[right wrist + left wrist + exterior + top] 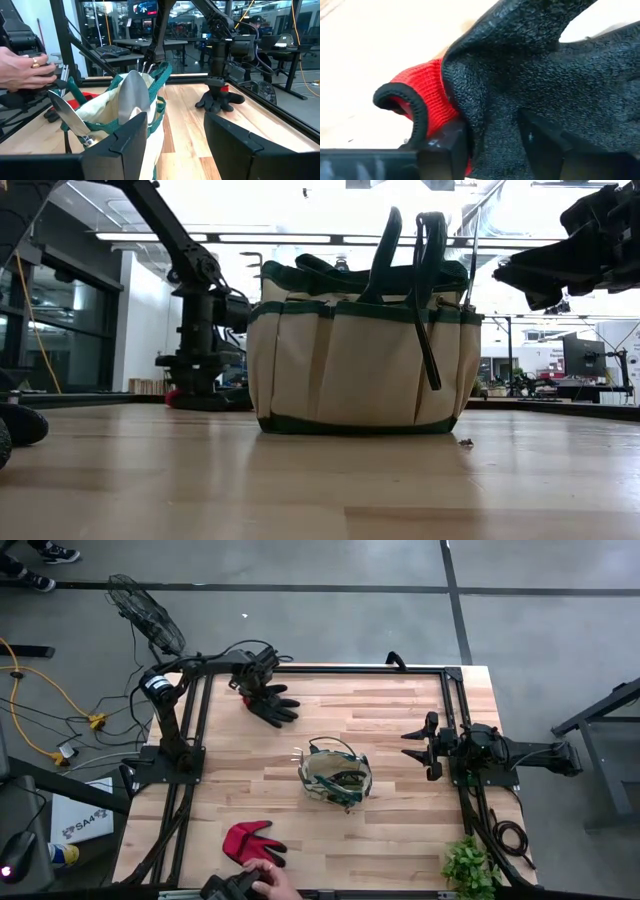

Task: Pick & Place Garden tools in Gardening bag
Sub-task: Put the red glove into the gardening bag

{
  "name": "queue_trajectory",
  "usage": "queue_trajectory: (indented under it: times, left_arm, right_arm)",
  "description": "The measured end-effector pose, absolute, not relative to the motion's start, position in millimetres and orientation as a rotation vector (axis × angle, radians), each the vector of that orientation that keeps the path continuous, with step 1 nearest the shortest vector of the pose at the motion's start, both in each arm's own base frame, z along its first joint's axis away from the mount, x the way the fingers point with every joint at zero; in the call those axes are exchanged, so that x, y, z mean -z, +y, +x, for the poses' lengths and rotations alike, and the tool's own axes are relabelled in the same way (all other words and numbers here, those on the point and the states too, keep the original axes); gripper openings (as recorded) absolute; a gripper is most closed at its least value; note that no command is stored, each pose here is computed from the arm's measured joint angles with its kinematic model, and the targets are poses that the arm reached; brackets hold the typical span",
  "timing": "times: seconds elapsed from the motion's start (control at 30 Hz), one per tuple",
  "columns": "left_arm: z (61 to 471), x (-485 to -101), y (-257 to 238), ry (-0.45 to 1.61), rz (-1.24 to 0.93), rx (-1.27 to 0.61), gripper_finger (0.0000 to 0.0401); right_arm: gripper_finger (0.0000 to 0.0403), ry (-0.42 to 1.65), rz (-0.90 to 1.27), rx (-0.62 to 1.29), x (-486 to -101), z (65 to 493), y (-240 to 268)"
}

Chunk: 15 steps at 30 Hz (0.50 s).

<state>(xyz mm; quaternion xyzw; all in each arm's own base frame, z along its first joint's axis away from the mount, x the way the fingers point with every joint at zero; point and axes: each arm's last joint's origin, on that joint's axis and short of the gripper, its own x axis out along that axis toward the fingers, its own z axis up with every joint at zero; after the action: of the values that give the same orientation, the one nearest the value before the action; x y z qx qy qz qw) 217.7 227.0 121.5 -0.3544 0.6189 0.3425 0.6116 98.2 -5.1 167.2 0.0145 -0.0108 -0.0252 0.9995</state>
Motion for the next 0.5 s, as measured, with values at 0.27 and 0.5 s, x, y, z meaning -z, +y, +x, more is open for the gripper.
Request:
queue_trajectory:
  times: [0.27,0.5]
  left_arm:
    - [224,-122,221,1.439,-0.797,-0.767,0.007]
    - [230,-122,213,1.454,-0.766,-0.749,0.0009]
  right_arm:
    - [0.0189,-0.022,0.029,0.05,-167,98,-5]
    - [0.0189,-0.022,0.029,0.05,-167,98,-5]
